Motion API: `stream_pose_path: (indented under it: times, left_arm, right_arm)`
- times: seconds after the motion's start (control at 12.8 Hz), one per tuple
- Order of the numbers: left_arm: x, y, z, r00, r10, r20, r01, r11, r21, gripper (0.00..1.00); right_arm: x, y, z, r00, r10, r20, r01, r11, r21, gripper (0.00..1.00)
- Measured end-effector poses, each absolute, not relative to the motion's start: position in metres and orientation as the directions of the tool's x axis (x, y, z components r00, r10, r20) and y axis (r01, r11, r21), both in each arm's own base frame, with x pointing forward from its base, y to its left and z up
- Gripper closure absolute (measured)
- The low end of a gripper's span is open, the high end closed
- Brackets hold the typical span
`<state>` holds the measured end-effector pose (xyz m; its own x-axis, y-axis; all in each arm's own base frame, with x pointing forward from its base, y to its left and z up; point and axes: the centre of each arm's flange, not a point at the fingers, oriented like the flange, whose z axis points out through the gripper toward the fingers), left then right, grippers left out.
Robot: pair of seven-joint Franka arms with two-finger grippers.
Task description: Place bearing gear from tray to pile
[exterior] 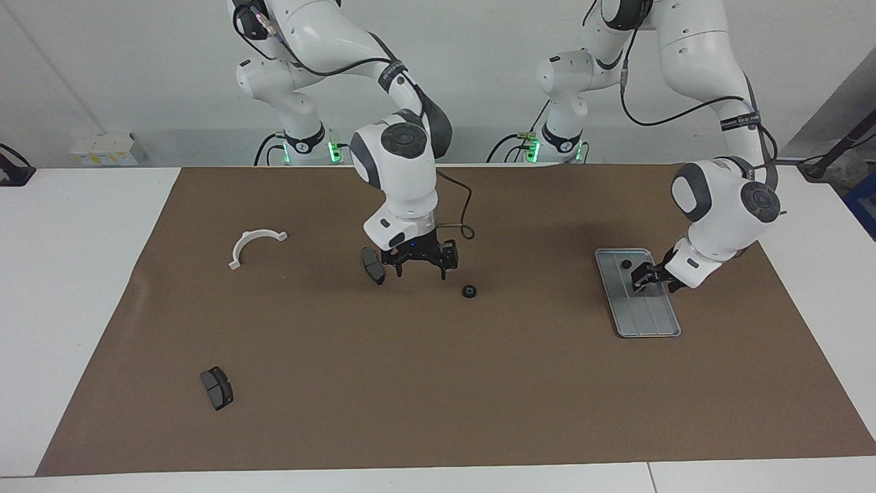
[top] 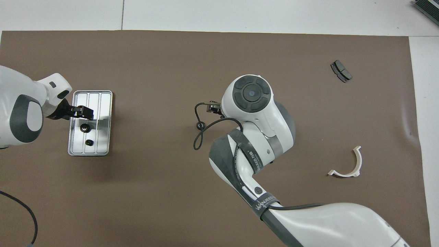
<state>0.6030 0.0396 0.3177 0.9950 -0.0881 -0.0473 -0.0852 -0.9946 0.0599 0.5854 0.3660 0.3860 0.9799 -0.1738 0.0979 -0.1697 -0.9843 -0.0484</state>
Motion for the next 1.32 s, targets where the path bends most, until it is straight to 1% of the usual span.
stream_pose_path:
  times: [0.08, 0.16, 0.23, 0.39, 0.47, 0.55, 0.62, 0.7, 0.78, 0.86, 0.94, 1.01, 1.09, 1.17, 1.25, 1.32]
  left_arm:
    - [0.598, 0.038, 0.311, 0.996, -0.078, -0.046, -0.076, -0.995, 0.059, 0.10]
    - [0.594, 0.036, 0.306, 0.996, -0.069, -0.050, -0.066, -0.996, 0.059, 0.16]
    - [0.592, 0.034, 0.303, 0.997, -0.061, -0.054, -0.058, -0.997, 0.059, 0.16]
    - [0.589, 0.033, 0.301, 0.997, -0.057, -0.061, -0.053, -0.997, 0.060, 0.25]
    - [0.587, 0.033, 0.300, 0.996, -0.056, -0.065, -0.052, -0.997, 0.060, 0.29]
    - [0.585, 0.033, 0.300, 0.996, -0.055, -0.067, -0.051, -0.997, 0.060, 0.29]
    - [0.585, 0.033, 0.300, 0.996, -0.055, -0.068, -0.051, -0.997, 0.060, 0.36]
    - [0.584, 0.033, 0.300, 0.996, -0.054, -0.068, -0.050, -0.997, 0.060, 0.37]
    - [0.584, 0.033, 0.300, 0.996, -0.054, -0.068, -0.050, -0.997, 0.059, 0.42]
    - [0.584, 0.033, 0.300, 0.996, -0.053, -0.068, -0.049, -0.997, 0.059, 0.42]
    - [0.584, 0.033, 0.301, 0.996, -0.052, -0.067, -0.049, -0.997, 0.059, 0.49]
    - [0.583, 0.033, 0.301, 0.996, -0.052, -0.067, -0.049, -0.997, 0.059, 0.50]
    - [0.583, 0.033, 0.302, 0.996, -0.052, -0.066, -0.048, -0.997, 0.058, 0.57]
    - [0.583, 0.033, 0.301, 0.996, -0.052, -0.067, -0.048, -0.997, 0.058, 0.57]
    - [0.583, 0.033, 0.302, 0.996, -0.052, -0.066, -0.048, -0.997, 0.058, 0.64]
    - [0.582, 0.033, 0.302, 0.996, -0.052, -0.067, -0.048, -0.997, 0.058, 0.64]
  right_arm:
    - [0.587, 0.384, 0.374, 0.977, -0.183, 0.108, -0.181, -0.983, -0.036, 0.00]
    - [0.589, 0.401, 0.361, 0.975, -0.191, 0.112, -0.189, -0.982, -0.030, 0.00]
    - [0.592, 0.416, 0.350, 0.974, -0.194, 0.113, -0.192, -0.981, -0.032, 0.00]
    - [0.595, 0.435, 0.336, 0.974, -0.195, 0.114, -0.192, -0.981, -0.038, 0.00]
    - [0.595, 0.439, 0.335, 0.975, -0.191, 0.115, -0.187, -0.981, -0.039, 0.00]
    - [0.593, 0.443, 0.336, 0.976, -0.186, 0.117, -0.182, -0.982, -0.042, 0.00]
    - [0.589, 0.449, 0.336, 0.977, -0.178, 0.117, -0.174, -0.984, -0.043, 0.00]
    - [0.585, 0.454, 0.336, 0.979, -0.169, 0.117, -0.165, -0.985, -0.042, 0.00]
    - [0.582, 0.457, 0.334, 0.980, -0.162, 0.115, -0.159, -0.986, -0.041, 0.00]
    - [0.580, 0.459, 0.332, 0.981, -0.159, 0.114, -0.155, -0.987, -0.040, 0.00]
    - [0.579, 0.459, 0.327, 0.981, -0.157, 0.115, -0.153, -0.987, -0.041, 0.00]
    - [0.578, 0.458, 0.321, 0.981, -0.157, 0.113, -0.154, -0.987, -0.039, 0.00]
    - [0.577, 0.456, 0.313, 0.982, -0.157, 0.108, -0.155, -0.987, -0.032, 0.00]
    - [0.576, 0.454, 0.307, 0.982, -0.157, 0.103, -0.155, -0.988, -0.026, 0.01]
    - [0.575, 0.454, 0.304, 0.982, -0.156, 0.103, -0.154, -0.988, -0.028, 0.02]
    - [0.574, 0.454, 0.301, 0.982, -0.155, 0.106, -0.152, -0.988, -0.032, 0.03]
